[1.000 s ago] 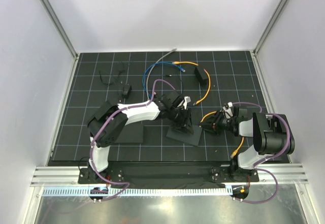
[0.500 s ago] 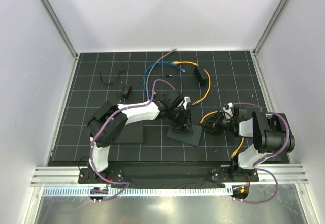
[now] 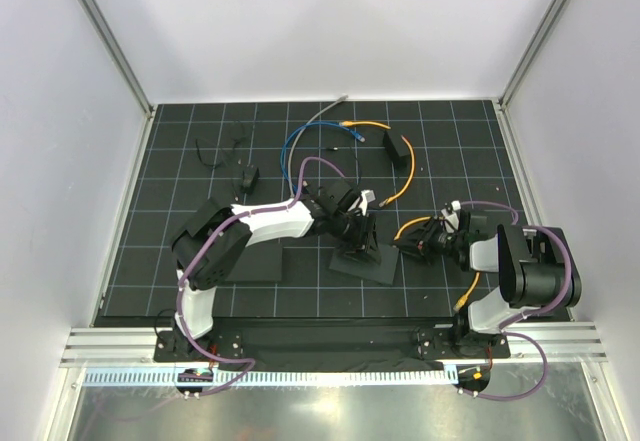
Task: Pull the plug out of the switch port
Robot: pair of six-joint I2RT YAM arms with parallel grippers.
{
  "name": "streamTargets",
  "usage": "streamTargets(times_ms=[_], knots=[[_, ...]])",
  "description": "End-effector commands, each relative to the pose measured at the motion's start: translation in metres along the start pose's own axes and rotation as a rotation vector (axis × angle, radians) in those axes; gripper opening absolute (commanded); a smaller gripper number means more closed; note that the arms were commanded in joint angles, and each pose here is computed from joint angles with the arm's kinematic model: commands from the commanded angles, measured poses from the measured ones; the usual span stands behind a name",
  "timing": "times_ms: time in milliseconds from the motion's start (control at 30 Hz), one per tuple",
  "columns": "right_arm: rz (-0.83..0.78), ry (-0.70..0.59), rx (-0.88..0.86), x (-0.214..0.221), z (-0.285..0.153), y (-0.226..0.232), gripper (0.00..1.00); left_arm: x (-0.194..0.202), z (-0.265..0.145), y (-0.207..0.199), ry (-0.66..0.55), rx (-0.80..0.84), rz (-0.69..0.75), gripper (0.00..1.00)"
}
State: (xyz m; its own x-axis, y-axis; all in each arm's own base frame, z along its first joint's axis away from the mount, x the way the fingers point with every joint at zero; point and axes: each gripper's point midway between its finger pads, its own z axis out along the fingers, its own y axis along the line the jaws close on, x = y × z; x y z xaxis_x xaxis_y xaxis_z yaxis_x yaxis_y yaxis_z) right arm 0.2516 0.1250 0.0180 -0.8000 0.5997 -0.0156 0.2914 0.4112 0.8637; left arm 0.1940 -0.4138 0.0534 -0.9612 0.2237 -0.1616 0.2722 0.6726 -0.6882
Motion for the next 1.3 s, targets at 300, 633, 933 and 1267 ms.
streamTargets(times_ms=[300, 633, 933, 1267], knots=[[-0.024, -0.191, -0.007, -0.055, 0.002, 0.025, 0.01, 0.042, 0.014, 0.064, 0.108, -0.208, -0.048, 0.50], [-0.049, -0.140, 0.062, -0.052, 0.001, 0.022, 0.01, 0.035, 0.009, 0.055, 0.081, -0.195, -0.022, 0.50], [0.134, -0.139, 0.053, -0.008, -0.001, 0.010, 0.01, 0.011, 0.003, 0.029, 0.026, -0.166, 0.006, 0.52], [-0.043, -0.049, 0.189, 0.026, 0.002, 0.018, 0.16, 0.021, 0.000, 0.039, 0.031, -0.189, -0.016, 0.52]])
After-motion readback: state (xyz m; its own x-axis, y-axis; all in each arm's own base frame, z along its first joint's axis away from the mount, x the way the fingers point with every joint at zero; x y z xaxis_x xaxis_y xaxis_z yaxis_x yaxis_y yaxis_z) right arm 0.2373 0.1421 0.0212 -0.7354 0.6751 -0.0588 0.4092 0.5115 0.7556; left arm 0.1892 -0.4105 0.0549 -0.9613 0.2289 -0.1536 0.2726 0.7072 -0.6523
